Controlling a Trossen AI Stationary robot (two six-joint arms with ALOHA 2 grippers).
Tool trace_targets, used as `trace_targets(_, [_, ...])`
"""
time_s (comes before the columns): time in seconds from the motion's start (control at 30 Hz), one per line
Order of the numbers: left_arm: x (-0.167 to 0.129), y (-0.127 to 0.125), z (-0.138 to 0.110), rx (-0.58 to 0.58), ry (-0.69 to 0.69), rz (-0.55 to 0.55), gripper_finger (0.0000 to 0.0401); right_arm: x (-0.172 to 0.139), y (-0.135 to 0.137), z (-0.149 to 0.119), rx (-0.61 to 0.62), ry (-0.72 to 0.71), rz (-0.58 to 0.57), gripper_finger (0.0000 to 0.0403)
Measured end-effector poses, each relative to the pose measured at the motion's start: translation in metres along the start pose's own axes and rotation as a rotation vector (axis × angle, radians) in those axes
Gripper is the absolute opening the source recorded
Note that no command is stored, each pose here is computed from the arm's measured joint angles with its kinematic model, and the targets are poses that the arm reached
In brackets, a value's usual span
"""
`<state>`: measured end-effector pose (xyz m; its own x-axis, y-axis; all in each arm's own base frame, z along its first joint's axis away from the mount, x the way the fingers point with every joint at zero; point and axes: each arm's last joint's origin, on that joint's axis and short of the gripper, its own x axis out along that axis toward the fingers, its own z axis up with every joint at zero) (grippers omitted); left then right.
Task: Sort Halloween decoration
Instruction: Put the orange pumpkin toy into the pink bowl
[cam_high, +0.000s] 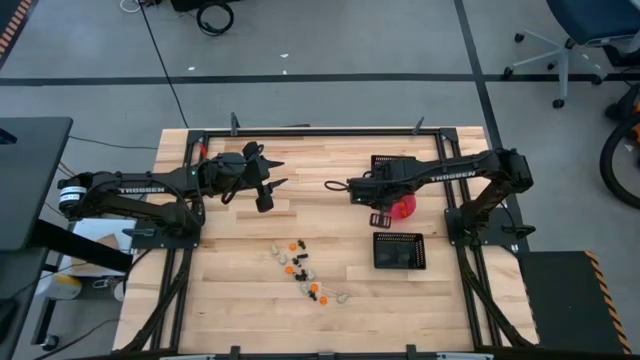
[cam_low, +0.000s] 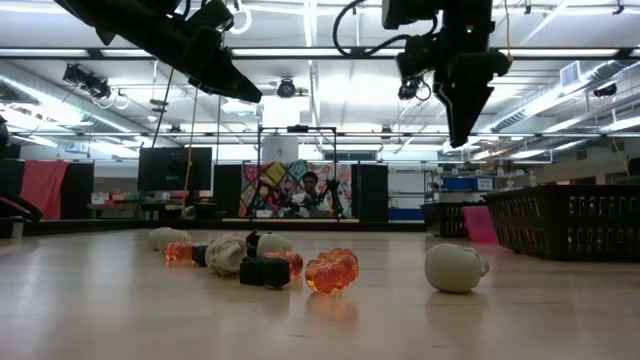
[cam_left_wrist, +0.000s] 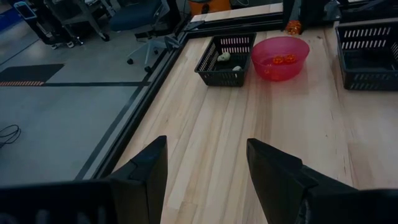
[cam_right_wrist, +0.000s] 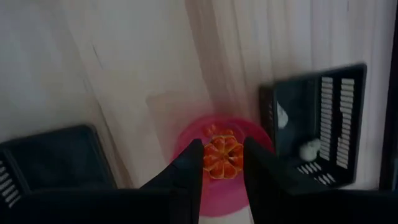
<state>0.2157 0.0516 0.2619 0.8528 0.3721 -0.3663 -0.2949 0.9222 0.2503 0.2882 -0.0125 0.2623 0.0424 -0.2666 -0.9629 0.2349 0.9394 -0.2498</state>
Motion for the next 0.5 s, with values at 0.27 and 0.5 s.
trace_targets(0.27, [0.0000,-0.0001,0.0000,0.000,0.000,-0.001,0.0192,0.0012,-0.0066,-0.0067,0.028,0.082,-0.017,0.0096])
trace_targets(0.5, [0.0000,0.0000,0.0000,-0.001,0.000,0.000,0.0192,0.0010,-0.0070,-0.0091,0.045,0.107,-0.019,0.0096])
